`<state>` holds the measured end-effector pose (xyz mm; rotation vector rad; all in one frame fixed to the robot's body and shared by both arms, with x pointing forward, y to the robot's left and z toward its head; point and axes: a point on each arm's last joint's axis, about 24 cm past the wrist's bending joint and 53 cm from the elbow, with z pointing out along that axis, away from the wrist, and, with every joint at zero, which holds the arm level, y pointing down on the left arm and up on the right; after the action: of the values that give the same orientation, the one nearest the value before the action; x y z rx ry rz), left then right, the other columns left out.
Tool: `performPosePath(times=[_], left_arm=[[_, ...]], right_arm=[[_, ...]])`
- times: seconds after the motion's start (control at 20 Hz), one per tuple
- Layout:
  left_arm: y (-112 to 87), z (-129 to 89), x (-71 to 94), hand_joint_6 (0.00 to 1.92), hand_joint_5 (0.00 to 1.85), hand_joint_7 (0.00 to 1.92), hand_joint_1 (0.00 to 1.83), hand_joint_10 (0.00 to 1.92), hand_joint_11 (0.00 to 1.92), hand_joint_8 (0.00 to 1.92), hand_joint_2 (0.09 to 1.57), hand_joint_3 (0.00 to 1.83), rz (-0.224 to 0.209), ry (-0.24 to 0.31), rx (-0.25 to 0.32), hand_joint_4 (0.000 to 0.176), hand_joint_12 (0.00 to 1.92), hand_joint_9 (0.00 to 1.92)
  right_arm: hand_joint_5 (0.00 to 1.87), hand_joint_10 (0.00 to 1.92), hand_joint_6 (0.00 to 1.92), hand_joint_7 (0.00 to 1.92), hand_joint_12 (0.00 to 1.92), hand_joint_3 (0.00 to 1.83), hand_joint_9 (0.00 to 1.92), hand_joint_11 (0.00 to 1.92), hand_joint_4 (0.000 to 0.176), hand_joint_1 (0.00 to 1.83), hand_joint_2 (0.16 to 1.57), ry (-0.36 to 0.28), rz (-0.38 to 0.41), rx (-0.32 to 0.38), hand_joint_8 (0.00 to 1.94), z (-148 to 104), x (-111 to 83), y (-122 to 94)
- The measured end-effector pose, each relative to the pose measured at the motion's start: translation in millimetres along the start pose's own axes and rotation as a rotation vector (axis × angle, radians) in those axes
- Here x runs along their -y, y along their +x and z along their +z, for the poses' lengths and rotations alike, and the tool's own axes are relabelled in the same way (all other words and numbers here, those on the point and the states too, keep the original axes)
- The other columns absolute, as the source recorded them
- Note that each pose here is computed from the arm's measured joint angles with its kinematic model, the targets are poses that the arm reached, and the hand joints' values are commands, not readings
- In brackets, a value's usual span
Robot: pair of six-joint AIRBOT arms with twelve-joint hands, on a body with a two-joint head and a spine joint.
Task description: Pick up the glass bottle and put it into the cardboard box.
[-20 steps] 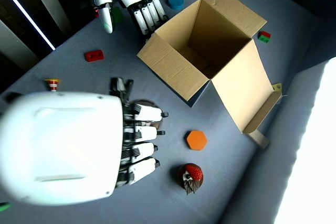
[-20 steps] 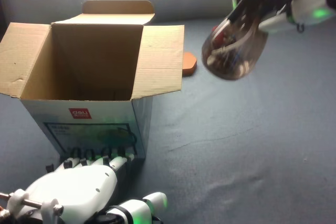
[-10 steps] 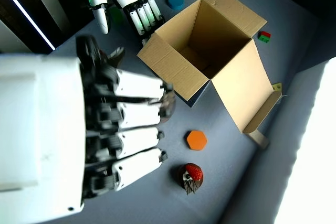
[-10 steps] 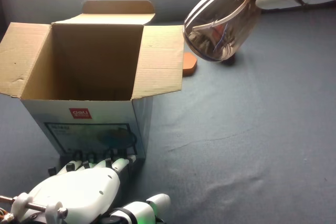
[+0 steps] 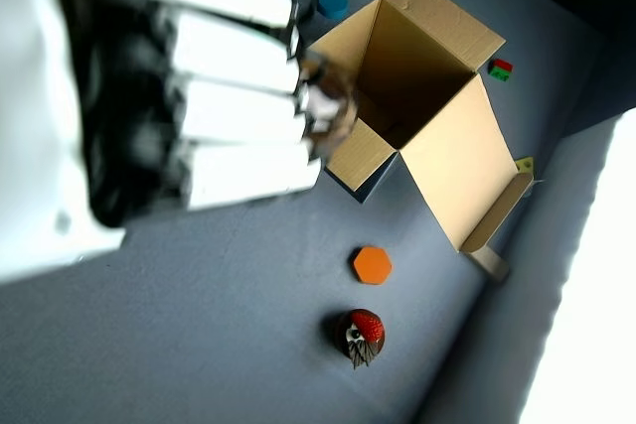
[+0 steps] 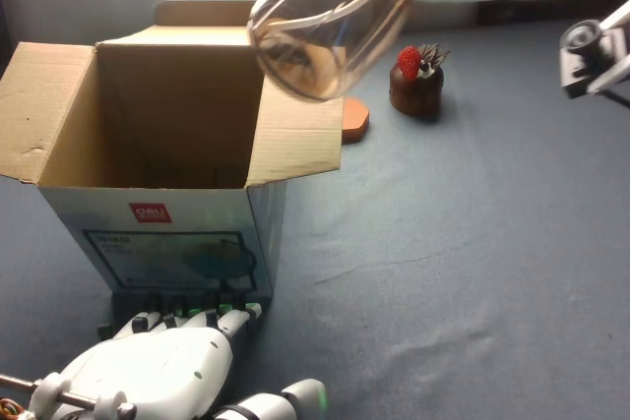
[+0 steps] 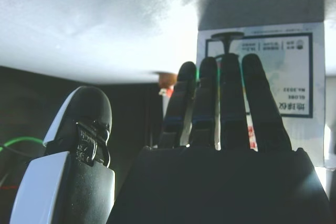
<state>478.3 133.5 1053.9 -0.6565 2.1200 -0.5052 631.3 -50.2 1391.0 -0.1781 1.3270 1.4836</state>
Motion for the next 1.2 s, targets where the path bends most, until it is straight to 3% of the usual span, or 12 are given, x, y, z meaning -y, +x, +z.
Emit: performPosePath(times=[0.1,0.25,0.45,0.55,0.75,0.95,1.2], left_arm=[[0.5,0,-0.7,0.0,0.13,0.14,0.0,0.0,0.0,0.0,1.26,0.0,-0.001,-0.001,-0.001,0.0,0.33,0.13],[0.4,0,-1.2,0.0,0.13,0.14,0.0,0.0,0.0,0.0,1.26,0.0,-0.002,-0.003,-0.001,0.0,0.33,0.13],[0.0,0,0.2,0.0,0.12,0.14,0.0,0.0,0.0,0.0,1.25,0.0,-0.004,0.0,0.0,0.0,0.33,0.13],[-0.3,0,0.6,0.0,0.12,0.14,0.0,0.0,0.0,0.0,1.25,0.0,-0.005,0.001,0.001,0.0,0.33,0.13],[0.2,0,1.1,0.0,0.12,0.14,0.0,0.0,0.0,0.0,1.25,0.0,-0.011,0.003,0.0,0.0,0.33,0.13],[-0.2,0,0.6,0.0,0.12,0.14,0.0,0.0,0.0,0.0,1.25,0.0,-0.021,0.002,0.001,0.0,0.33,0.13],[-0.8,1,0.1,0.0,0.12,0.14,0.0,0.0,0.0,0.0,1.26,0.0,-0.025,0.0,0.002,0.0,0.33,0.13]], right_arm=[[0.73,1.27,1.41,0.98,1.43,0.0,0.86,0.77,0.0,1.36,1.16,-0.019,-0.033,-0.013,0.93,14,-6.4,13],[0.72,1.27,1.39,0.98,1.43,0.0,0.87,0.78,0.0,1.36,1.16,-0.047,-0.017,-0.017,0.93,33,-16.8,28],[0.71,1.27,1.4,0.98,1.43,0.0,0.87,0.79,0.0,1.36,1.16,-0.056,-0.079,-0.057,0.93,65,-25.1,61],[0.71,1.28,1.4,0.98,1.42,0.0,0.87,0.78,0.0,1.36,1.16,-0.032,-0.073,-0.088,0.94,79,-20.0,74],[0.69,1.3,1.43,0.95,1.45,0.0,0.86,0.75,0.0,1.35,1.17,0.007,-0.167,-0.132,0.97,99,-12.0,98],[0.69,1.3,1.44,0.94,1.45,0.0,0.86,0.75,0.0,1.35,1.17,0.042,-0.196,-0.183,0.98,119,-1.2,121],[0.69,1.3,1.44,0.94,1.46,0.0,0.85,0.78,0.0,1.35,1.17,0.073,-0.257,-0.243,0.98,129,5.7,143]])
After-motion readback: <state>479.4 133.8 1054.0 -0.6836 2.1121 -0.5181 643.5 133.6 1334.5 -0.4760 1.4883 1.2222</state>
